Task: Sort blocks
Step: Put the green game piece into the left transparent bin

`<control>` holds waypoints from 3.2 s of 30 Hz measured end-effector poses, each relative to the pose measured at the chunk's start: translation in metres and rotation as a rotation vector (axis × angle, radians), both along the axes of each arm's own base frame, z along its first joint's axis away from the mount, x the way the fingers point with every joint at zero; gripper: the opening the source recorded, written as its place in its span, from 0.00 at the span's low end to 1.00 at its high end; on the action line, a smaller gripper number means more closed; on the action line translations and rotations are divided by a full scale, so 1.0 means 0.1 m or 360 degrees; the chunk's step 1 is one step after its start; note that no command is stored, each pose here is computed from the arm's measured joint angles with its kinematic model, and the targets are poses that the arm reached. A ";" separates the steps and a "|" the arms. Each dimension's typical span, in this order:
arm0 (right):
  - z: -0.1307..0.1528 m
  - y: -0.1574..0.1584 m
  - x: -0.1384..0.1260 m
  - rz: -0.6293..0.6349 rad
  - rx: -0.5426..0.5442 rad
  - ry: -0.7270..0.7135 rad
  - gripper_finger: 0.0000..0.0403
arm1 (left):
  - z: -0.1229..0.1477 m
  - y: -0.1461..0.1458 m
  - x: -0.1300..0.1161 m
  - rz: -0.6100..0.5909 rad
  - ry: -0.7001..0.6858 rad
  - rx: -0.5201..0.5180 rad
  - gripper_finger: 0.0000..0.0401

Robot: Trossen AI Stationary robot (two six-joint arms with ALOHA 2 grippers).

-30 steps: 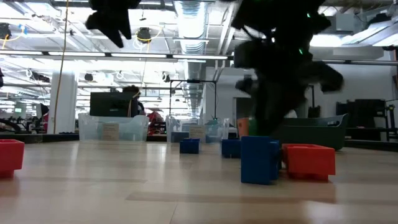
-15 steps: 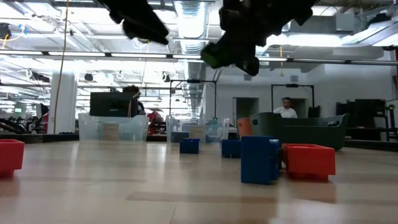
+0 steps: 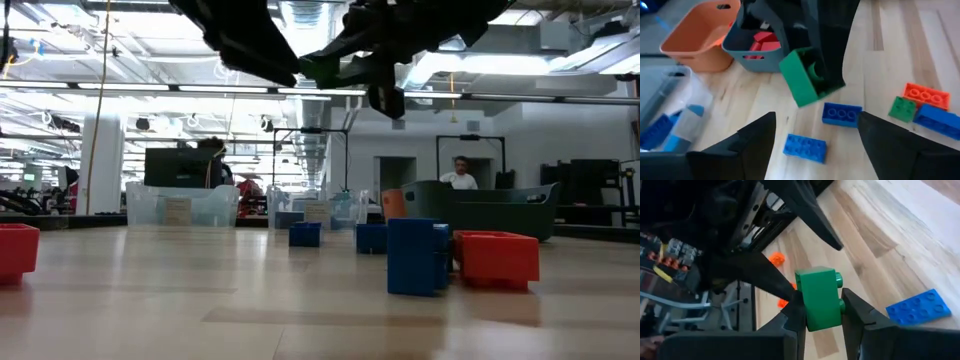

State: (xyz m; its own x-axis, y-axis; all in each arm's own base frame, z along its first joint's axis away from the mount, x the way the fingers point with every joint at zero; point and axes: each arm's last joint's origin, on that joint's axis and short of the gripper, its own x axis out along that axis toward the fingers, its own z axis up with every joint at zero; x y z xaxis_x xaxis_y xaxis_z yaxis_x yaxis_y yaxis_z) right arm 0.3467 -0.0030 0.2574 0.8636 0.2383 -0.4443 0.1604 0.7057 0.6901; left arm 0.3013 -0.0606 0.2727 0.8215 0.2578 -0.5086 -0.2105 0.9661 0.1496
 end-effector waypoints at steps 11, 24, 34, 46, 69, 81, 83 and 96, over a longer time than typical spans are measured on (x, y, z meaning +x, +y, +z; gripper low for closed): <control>0.02 -0.02 0.01 -0.0052 0.0074 -0.0022 0.23 | 0.05 -0.03 0.28 0.0072 0.0063 0.0409 0.72; 0.03 -0.03 0.02 -0.0073 0.0080 -0.0032 0.23 | 0.06 -0.04 0.34 0.0055 0.0086 0.0449 0.61; 0.01 -0.05 0.01 -0.0122 0.0088 0.0009 0.28 | 0.05 -0.03 0.33 0.0107 0.0074 0.0381 0.42; -0.01 -0.19 -0.01 -0.0127 0.0080 0.0039 0.61 | 0.05 -0.03 0.33 0.0143 0.0050 0.0333 0.39; 0.29 -0.31 -0.52 -0.0271 -0.0295 0.0244 0.63 | -0.02 1.16 -0.62 0.1031 0.0870 0.0092 0.39; 0.30 0.11 -0.51 -0.0417 -0.0372 0.0242 0.63 | -0.06 2.39 -1.21 0.1318 0.0820 -0.0397 0.39; 0.30 0.15 -0.51 -0.0440 -0.0371 0.0243 0.63 | -0.17 2.52 -1.23 0.1347 0.0835 -0.0507 0.39; 0.27 0.21 -0.53 -0.0453 -0.0318 0.0301 0.63 | -0.57 2.82 -1.16 0.1363 0.1113 -0.0676 0.66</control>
State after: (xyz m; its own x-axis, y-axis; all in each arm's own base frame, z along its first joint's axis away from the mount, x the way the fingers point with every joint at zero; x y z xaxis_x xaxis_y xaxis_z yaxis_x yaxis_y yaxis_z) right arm 0.2933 0.0178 0.2847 0.7812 -0.1064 -0.6151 0.4801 0.7322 0.4831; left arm 0.1854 0.2217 0.2157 -0.0270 0.2906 -0.9565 -0.8131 0.5502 0.1901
